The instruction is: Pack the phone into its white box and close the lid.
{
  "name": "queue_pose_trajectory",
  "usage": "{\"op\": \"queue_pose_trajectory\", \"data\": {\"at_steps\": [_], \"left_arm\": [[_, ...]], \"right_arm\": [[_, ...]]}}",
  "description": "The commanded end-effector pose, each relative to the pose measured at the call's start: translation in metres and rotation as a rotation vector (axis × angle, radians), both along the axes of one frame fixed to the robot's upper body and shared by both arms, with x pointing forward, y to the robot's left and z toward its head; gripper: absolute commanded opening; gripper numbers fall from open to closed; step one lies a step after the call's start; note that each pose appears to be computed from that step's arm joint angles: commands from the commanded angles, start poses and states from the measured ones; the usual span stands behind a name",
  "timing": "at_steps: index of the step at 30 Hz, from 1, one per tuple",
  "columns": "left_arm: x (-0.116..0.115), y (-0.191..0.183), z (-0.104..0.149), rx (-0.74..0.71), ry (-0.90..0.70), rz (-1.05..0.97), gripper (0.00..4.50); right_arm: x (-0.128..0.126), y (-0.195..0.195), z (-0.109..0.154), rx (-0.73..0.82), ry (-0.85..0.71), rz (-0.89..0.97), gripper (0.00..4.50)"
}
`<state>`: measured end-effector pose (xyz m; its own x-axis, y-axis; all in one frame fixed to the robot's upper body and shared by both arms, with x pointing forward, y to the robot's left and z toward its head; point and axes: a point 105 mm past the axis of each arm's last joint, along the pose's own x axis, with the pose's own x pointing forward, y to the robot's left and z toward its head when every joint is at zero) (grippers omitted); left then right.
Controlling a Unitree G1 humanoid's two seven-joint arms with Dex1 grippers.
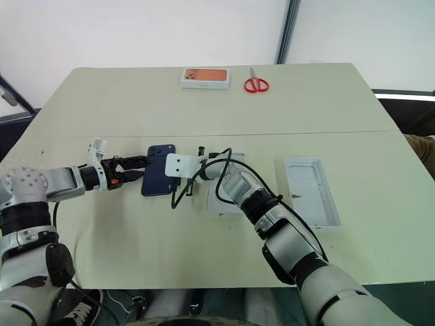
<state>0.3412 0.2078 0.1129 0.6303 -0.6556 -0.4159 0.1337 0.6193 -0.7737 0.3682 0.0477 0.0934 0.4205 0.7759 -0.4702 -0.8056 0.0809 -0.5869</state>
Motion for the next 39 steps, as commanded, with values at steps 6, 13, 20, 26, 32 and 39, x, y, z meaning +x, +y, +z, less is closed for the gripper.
{"op": "queue_pose_trajectory", "data": {"at_steps": [6,13,20,26,32,39], "left_arm": [[-0.012,-0.041,-0.036,-0.06,0.198,-0.115,4.5],[-0.012,-0.048,-0.031,-0.149,0.147,-0.112,4.5],[-0.013,-0.032,-0.029,-0.174,0.118,-0.058,4.5],[-0.017,-0.022,-0.024,-0.166,0.092,-0.038,4.5],[-0.021,-0.022,-0.021,-0.183,0.079,-0.049,2.6],[-0.024,-0.028,-0.021,-0.204,0.071,-0.067,1.09]], "right_arm": [[-0.009,0.017,0.007,0.028,-0.022,0.055,0.07],[-0.005,0.01,0.006,0.017,-0.03,0.037,0.07],[-0.006,0.01,0.006,0.018,-0.029,0.039,0.07],[-0.006,0.01,0.005,0.013,-0.032,0.044,0.07],[-0.007,0.011,0.005,0.014,-0.028,0.048,0.0],[-0.007,0.009,0.002,0.005,-0.027,0.047,0.0]]}}
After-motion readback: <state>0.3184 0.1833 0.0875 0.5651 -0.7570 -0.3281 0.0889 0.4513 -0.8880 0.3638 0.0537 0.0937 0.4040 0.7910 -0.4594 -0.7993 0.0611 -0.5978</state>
